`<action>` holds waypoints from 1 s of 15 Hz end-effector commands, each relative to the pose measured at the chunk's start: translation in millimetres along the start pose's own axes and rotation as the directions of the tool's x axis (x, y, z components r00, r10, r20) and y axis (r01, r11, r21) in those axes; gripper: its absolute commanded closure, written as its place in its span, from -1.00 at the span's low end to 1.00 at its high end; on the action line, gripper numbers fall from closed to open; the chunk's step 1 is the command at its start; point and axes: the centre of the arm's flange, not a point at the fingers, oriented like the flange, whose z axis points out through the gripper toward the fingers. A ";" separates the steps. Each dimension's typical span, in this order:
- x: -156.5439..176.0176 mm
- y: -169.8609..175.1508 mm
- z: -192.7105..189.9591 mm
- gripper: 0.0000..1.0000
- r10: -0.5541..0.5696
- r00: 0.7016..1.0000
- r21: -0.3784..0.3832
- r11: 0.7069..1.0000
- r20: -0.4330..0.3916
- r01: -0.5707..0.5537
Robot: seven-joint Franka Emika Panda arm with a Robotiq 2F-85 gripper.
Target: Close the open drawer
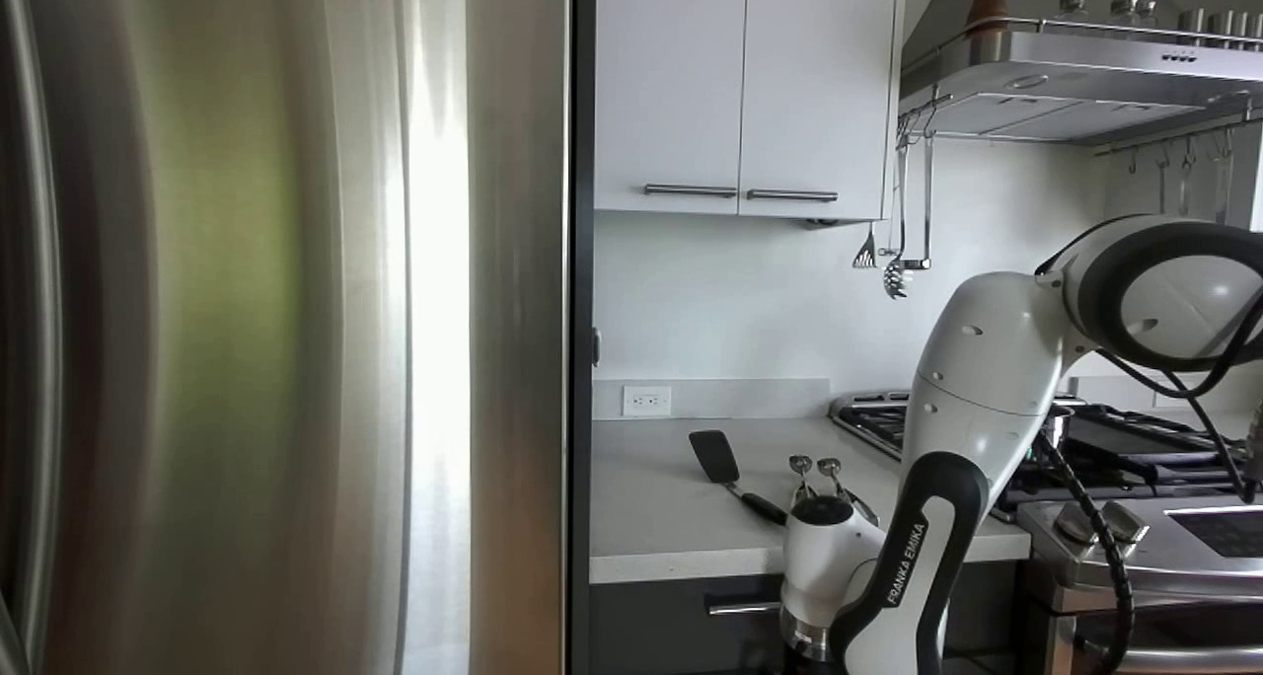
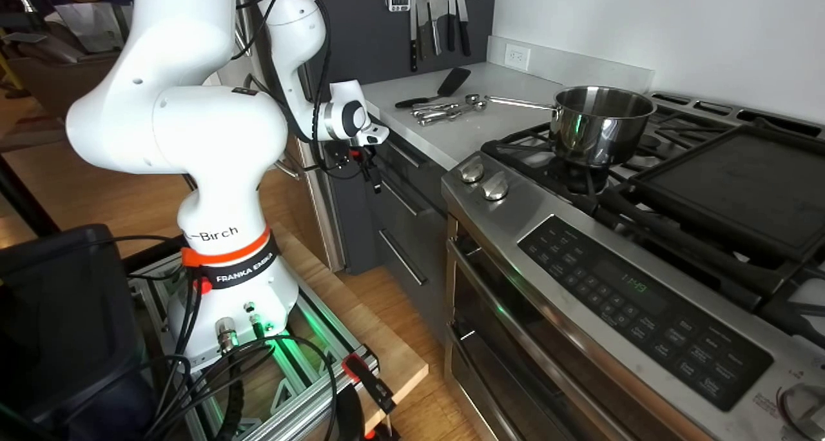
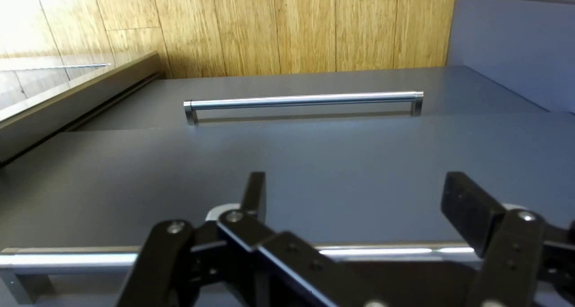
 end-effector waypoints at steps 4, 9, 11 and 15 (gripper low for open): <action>29.1 6.1 31.0 -1.00 0.019 0.995 0.016 1.000 -0.094 -0.017; 38.8 11.8 39.4 -1.00 -0.013 0.982 0.037 0.999 -0.186 0.020; 38.2 12.9 39.1 -1.00 -0.035 0.978 0.035 0.998 -0.208 0.044; 15.8 6.5 19.9 -1.00 -0.064 0.997 0.069 0.995 -0.052 0.068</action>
